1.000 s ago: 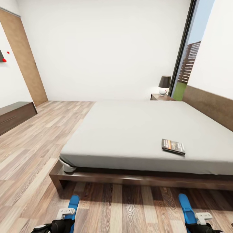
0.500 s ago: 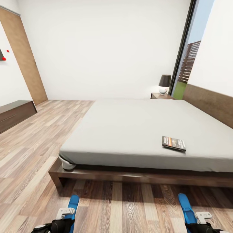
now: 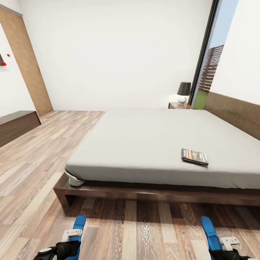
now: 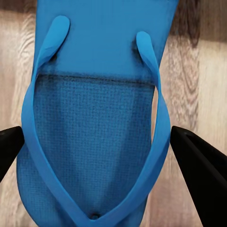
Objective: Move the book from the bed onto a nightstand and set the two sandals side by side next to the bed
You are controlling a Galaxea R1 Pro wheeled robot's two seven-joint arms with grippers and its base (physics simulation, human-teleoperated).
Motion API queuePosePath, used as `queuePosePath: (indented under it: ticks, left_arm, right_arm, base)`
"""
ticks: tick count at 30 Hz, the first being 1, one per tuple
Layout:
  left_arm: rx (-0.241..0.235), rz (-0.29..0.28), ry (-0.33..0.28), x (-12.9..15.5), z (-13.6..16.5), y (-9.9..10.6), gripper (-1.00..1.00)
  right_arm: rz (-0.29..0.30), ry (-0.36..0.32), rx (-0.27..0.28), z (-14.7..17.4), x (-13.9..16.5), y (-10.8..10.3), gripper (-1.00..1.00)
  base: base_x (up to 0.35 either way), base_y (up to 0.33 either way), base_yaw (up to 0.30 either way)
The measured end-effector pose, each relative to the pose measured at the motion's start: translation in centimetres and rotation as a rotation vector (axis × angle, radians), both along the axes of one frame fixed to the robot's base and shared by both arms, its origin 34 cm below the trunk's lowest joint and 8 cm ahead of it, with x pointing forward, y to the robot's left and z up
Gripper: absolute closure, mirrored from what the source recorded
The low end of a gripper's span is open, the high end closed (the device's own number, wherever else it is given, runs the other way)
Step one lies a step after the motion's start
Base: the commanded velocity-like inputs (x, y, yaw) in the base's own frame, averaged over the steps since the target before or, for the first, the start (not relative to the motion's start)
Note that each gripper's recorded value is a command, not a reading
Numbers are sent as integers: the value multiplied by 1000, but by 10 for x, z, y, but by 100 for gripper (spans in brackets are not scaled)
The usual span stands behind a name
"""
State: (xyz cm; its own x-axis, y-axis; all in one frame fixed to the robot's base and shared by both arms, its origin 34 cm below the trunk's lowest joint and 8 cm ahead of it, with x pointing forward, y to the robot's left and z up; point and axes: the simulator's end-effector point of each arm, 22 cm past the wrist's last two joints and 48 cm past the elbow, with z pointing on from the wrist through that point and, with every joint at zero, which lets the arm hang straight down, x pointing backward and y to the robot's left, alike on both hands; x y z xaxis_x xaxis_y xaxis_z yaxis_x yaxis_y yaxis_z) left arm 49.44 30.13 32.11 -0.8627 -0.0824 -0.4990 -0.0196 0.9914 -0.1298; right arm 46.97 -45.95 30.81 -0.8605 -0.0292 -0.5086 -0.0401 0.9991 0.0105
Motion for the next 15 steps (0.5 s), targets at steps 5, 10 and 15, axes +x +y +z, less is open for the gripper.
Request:
queuePosePath:
  ticks: [5,10,15]
  left_arm:
    - [2,1,-2,-2,-11,0,100]
    - [39,24,-20,11,-14,8,100]
    - [50,30,-48,31,-8,10,100]
  right_arm:
    - [0,0,0,-11,-3,0,100]
    - [1,-1,0,-22,-5,1,100]
    - [1,-2,-1,-27,-6,1,100]
  base:
    - [0,0,0]
    - [0,0,0]
    - [0,0,0]
